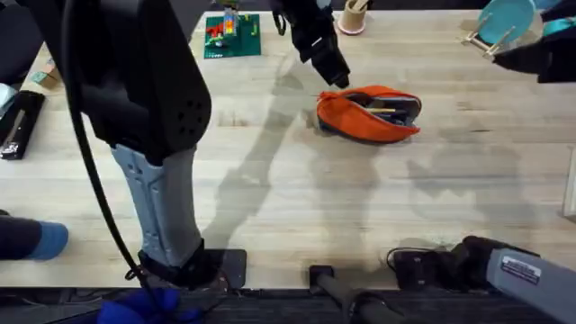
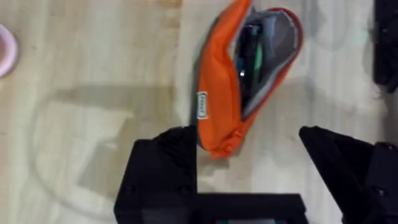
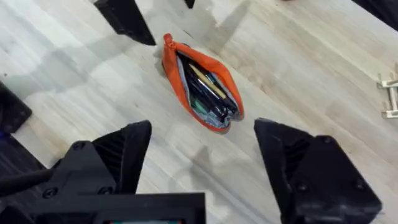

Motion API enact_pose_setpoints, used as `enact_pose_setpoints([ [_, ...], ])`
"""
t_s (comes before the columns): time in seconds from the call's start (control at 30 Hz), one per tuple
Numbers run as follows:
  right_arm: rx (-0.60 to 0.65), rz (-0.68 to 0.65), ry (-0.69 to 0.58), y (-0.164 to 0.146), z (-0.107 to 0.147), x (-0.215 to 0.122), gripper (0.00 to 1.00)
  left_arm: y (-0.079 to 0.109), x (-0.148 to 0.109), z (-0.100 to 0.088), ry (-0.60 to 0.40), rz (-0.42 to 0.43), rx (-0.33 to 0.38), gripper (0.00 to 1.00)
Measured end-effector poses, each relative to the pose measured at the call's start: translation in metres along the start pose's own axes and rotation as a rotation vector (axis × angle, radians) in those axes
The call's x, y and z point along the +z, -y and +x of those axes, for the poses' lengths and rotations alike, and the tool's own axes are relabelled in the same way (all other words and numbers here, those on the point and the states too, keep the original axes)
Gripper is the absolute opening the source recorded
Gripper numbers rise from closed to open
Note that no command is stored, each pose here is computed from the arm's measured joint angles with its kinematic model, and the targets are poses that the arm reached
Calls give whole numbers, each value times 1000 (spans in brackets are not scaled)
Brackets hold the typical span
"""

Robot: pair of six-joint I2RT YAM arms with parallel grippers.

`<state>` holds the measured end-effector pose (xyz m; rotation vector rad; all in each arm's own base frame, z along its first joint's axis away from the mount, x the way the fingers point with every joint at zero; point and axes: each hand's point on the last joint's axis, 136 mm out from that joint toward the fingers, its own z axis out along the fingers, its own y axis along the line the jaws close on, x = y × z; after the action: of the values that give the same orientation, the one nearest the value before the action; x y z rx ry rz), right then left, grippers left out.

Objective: Unzip the bag, pick up the pens from the table one at a time and place them inside, then zip the bag closed.

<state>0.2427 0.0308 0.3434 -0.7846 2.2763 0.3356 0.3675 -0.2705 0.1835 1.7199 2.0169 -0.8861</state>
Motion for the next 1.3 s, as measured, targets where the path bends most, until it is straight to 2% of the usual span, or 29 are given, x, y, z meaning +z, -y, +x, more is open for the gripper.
enact_pose_setpoints([
  [0.2,0,0,0,0,0,0,997,1,0,9,-47,-7,-13,995],
  [0.37,0,0,0,0,0,0,997,-3,-8,9,-64,-57,-51,995],
  [0.5,0,0,0,0,0,0,997,3,-37,-2,-39,-132,-72,995],
  [0.6,-1,1,1,0,0,0,997,10,-67,-13,9,-204,-57,995],
  [0.7,-2,2,2,1,-1,0,998,20,-90,-15,49,-266,-42,996],
  [0.83,-5,5,5,1,-1,0,998,31,-100,0,77,-317,-40,996],
  [1.1,-7,7,7,2,-2,0,997,47,-89,47,101,-385,-49,995],
  [1.3,-7,7,7,2,-2,0,998,59,-74,65,107,-371,10,995],
])
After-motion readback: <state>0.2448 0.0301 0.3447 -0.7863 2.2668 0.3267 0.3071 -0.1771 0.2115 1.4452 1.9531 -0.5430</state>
